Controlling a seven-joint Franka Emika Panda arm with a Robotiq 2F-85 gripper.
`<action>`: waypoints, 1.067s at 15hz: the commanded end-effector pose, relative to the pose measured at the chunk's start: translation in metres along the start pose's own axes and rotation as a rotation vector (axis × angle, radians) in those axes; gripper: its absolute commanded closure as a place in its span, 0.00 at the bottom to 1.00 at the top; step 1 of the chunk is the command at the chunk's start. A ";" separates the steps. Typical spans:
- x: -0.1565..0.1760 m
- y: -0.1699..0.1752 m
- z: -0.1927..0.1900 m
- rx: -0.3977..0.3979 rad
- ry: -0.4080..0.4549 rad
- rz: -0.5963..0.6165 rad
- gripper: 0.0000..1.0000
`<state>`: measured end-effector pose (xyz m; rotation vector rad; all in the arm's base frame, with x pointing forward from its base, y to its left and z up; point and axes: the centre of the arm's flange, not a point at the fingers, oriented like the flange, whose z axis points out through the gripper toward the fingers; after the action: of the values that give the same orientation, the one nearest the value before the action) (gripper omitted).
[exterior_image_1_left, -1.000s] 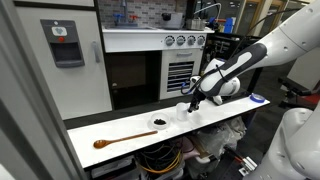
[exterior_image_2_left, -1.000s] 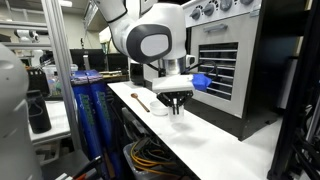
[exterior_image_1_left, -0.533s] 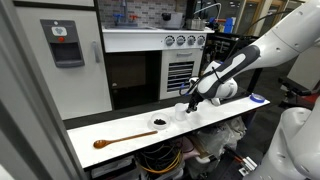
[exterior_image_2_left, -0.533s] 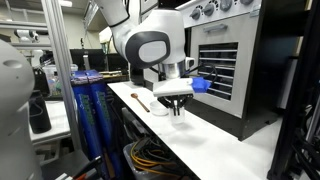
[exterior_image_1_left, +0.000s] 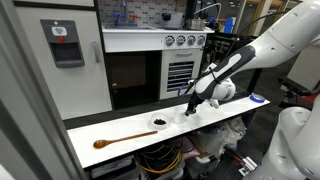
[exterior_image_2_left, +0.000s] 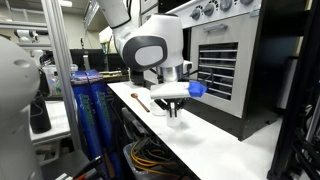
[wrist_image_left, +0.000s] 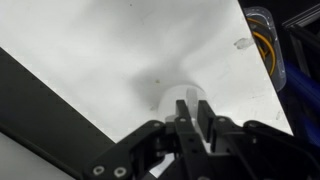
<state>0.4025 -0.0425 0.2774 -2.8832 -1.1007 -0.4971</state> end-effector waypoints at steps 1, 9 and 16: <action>-0.011 -0.003 0.015 -0.012 -0.009 0.008 0.51; -0.014 -0.004 -0.014 -0.010 -0.084 0.060 0.01; -0.009 0.002 -0.071 -0.085 -0.304 0.152 0.00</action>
<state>0.3960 -0.0731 0.2823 -3.1125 -0.9345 -0.1982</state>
